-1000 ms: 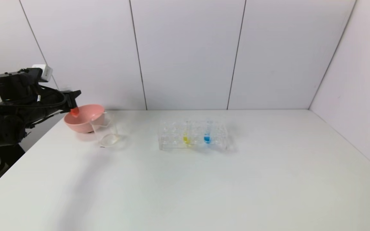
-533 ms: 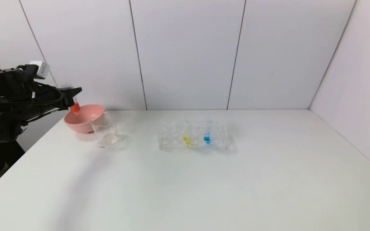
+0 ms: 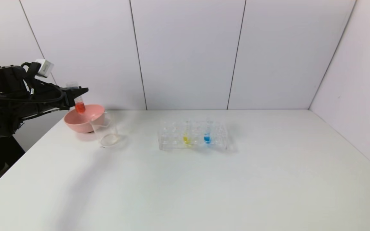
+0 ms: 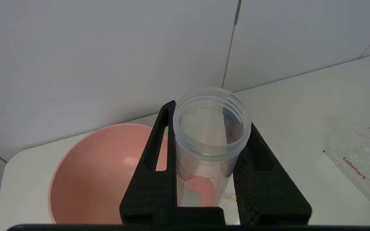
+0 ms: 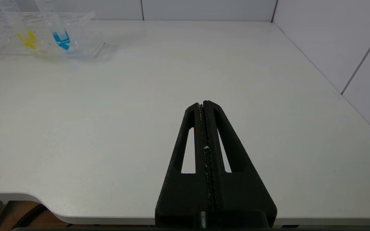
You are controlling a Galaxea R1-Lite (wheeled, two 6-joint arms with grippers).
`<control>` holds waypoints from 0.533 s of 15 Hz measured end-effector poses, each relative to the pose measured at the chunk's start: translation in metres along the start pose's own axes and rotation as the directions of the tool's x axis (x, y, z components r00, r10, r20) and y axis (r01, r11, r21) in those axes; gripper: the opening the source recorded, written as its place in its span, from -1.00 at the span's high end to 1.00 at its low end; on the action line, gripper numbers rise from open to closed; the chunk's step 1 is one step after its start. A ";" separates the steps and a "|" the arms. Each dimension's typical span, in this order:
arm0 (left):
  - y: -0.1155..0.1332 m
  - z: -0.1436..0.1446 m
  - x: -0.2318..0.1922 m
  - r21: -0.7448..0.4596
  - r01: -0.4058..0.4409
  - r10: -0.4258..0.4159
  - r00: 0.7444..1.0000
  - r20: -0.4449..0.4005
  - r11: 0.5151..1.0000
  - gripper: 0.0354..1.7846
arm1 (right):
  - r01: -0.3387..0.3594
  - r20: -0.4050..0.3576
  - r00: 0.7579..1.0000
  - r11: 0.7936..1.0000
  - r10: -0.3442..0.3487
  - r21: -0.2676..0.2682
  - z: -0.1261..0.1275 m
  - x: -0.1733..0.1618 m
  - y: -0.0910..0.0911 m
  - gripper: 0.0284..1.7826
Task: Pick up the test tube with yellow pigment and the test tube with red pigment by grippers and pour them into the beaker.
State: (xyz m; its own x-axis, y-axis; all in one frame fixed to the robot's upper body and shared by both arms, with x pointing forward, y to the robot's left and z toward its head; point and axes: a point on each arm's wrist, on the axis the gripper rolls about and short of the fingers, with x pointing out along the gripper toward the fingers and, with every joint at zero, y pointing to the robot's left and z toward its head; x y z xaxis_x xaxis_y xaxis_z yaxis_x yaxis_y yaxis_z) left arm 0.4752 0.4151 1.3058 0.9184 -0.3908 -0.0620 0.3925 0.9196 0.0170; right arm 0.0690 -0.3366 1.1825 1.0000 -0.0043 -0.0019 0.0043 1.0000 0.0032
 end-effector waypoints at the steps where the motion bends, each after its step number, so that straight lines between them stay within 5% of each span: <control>1: 0.001 0.001 -0.001 0.039 0.016 -0.016 1.000 -0.005 0.999 0.47 | 0.000 0.000 1.000 1.000 0.000 0.000 0.000 0.000 0.000 0.91; 8: 0.004 0.006 -0.008 0.303 0.051 -0.053 0.999 -0.003 0.952 0.47 | 0.000 0.000 1.000 1.000 0.000 0.000 0.000 0.000 0.000 0.91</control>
State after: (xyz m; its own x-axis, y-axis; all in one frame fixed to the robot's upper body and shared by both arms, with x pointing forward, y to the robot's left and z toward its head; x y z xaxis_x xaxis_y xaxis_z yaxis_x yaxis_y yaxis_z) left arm 0.4701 0.4217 1.3121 0.8963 -0.4386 -0.0658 0.4357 0.8431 0.3152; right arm 0.0690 -0.3366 1.1825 1.0000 -0.0043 -0.0019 0.0043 1.0000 0.0032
